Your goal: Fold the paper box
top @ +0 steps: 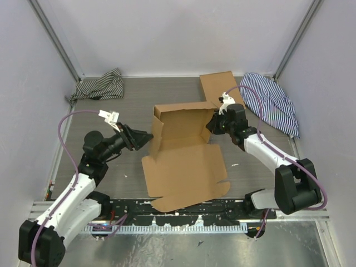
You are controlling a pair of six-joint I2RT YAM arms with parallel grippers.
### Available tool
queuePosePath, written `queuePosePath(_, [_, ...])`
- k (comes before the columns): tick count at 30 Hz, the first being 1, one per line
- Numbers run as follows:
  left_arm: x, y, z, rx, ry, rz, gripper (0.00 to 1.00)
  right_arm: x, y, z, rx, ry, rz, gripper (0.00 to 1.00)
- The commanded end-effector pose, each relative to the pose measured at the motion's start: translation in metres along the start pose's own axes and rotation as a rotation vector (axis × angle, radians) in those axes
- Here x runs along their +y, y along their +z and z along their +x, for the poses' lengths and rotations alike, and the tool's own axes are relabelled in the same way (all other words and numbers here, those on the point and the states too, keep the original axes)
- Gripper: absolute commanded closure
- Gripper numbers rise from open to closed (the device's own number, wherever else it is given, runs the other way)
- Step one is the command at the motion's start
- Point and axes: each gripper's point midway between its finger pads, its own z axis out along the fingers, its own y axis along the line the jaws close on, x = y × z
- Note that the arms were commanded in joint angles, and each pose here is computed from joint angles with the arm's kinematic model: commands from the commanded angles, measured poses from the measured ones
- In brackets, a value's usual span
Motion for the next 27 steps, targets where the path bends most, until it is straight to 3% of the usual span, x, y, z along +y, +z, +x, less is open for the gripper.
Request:
queuePosePath(1, [-0.003, 0.0, -0.014, -0.035, 0.056, -0.049, 0.38, 0.015, -0.002, -0.038, -0.099, -0.001, -0.045, 0.92])
queuePosePath(13, [-0.009, 0.021, -0.013, -0.002, 0.13, -0.119, 0.38, 0.014, -0.004, -0.035, -0.095, 0.002, -0.042, 0.92])
queuePosePath(27, [0.025, 0.036, 0.001, 0.065, 0.292, -0.401, 0.4, 0.034, -0.002, -0.024, -0.085, -0.037, -0.025, 0.92])
